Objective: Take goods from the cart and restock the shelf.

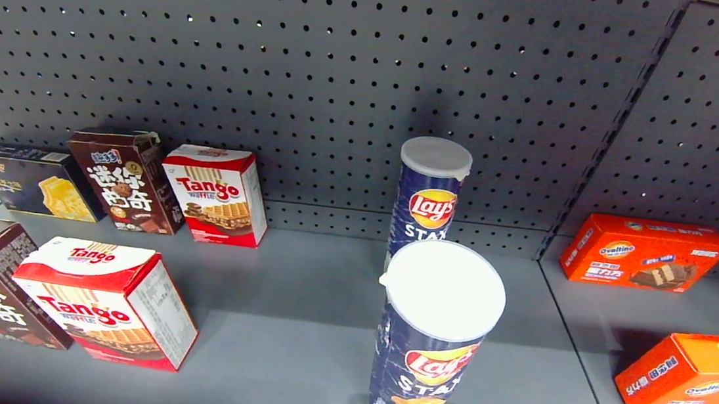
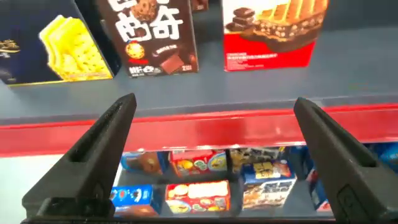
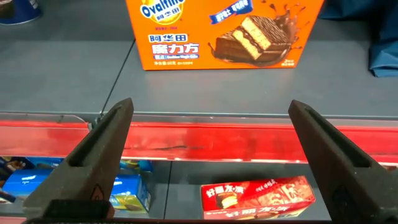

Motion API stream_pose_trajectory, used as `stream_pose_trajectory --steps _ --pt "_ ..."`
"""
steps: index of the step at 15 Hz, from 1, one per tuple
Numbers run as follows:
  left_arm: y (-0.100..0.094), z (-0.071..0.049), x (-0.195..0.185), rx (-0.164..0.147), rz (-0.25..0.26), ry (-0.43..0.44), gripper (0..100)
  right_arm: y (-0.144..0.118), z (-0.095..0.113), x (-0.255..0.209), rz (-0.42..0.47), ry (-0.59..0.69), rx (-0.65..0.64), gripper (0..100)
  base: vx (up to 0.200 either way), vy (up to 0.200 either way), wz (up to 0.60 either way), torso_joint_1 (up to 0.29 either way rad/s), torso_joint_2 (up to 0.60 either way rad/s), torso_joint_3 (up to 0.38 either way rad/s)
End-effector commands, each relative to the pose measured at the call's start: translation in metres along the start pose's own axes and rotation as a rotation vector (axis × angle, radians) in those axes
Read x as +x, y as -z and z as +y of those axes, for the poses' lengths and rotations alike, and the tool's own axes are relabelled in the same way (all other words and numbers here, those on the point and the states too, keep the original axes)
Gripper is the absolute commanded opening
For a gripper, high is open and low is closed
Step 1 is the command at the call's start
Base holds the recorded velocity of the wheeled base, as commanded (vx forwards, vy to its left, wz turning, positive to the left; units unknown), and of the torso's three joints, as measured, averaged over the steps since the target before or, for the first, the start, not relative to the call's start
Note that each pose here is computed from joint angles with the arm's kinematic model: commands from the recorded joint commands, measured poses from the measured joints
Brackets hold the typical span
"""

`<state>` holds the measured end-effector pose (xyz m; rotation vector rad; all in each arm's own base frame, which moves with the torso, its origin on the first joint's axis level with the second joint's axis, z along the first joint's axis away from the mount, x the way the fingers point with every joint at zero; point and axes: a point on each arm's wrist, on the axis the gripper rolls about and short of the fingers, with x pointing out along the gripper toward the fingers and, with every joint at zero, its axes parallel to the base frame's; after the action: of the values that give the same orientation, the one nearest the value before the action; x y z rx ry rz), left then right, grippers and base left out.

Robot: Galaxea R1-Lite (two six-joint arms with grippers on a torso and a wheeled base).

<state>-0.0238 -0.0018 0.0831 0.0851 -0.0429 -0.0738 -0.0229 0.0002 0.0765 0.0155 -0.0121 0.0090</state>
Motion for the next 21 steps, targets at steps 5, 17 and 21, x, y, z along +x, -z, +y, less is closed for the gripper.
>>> stream_pose_trajectory --steps 5,17,21 --pt "0.002 0.0028 0.0004 -0.108 -0.012 -0.128 100 -0.0001 0.0 0.0001 0.001 0.0 0.0 100 0.0 0.0 0.0 0.0 0.0 0.0" --pt "0.0074 0.0003 0.0001 -0.029 0.05 -0.04 100 -0.0001 -0.0002 0.0001 0.001 0.01 0.006 100 0.0 0.0 0.0 0.0 0.0 0.0" --pt "0.0075 0.0006 0.0004 -0.023 0.044 -0.051 100 -0.0001 -0.0003 0.0001 0.001 0.015 0.0 100 0.0 0.0 0.0 0.0 0.0 0.0"
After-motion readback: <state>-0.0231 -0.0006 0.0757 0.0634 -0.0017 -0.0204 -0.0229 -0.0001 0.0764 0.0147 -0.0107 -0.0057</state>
